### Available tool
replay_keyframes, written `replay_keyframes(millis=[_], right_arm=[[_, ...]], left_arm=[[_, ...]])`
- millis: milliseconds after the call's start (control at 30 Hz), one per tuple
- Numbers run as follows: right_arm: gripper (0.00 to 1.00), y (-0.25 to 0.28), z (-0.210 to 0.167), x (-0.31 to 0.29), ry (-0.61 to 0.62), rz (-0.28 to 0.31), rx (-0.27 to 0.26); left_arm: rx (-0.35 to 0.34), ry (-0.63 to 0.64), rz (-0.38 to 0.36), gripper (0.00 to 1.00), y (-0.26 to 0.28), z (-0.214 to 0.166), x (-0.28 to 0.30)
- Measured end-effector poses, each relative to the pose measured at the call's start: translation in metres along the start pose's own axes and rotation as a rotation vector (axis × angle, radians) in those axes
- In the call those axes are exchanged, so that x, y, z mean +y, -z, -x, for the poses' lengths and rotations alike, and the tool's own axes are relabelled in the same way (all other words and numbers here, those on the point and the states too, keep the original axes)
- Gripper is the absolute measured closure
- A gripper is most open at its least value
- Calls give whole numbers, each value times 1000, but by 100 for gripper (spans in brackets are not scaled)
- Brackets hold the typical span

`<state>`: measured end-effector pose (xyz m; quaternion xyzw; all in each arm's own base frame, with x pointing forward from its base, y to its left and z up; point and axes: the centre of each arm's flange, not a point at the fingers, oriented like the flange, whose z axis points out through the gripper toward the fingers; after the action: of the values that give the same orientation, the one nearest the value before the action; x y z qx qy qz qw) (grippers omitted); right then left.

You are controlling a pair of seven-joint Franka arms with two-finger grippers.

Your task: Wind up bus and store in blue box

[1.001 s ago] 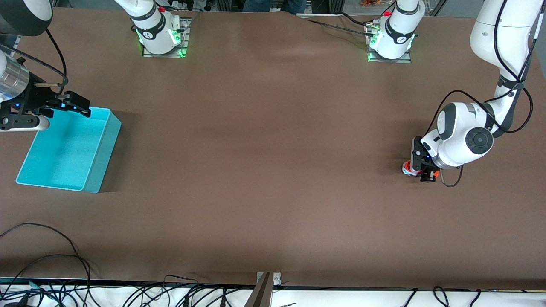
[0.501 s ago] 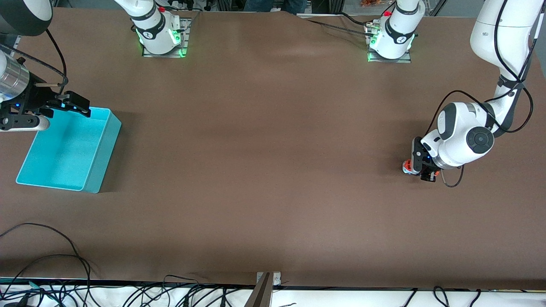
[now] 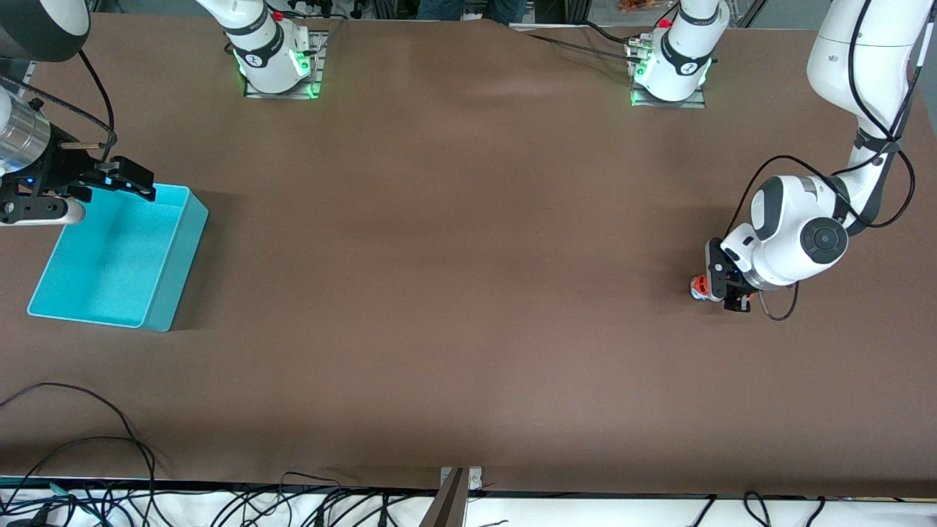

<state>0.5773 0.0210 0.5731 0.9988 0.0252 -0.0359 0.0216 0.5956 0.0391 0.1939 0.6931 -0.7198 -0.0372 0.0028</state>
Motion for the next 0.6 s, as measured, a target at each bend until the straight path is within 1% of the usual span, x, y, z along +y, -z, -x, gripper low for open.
replay_keyframes(millis=[100,467,601], right_arm=[[0,0,0,0,0,0,0],[0,0,0,0,0,0,0],[0,0,0,0,0,0,0]], left_arm=[[1,11,1,47,0,3,1],[4,78,4,47,-3,40,6],[6,114,6,47,-4,62,10]])
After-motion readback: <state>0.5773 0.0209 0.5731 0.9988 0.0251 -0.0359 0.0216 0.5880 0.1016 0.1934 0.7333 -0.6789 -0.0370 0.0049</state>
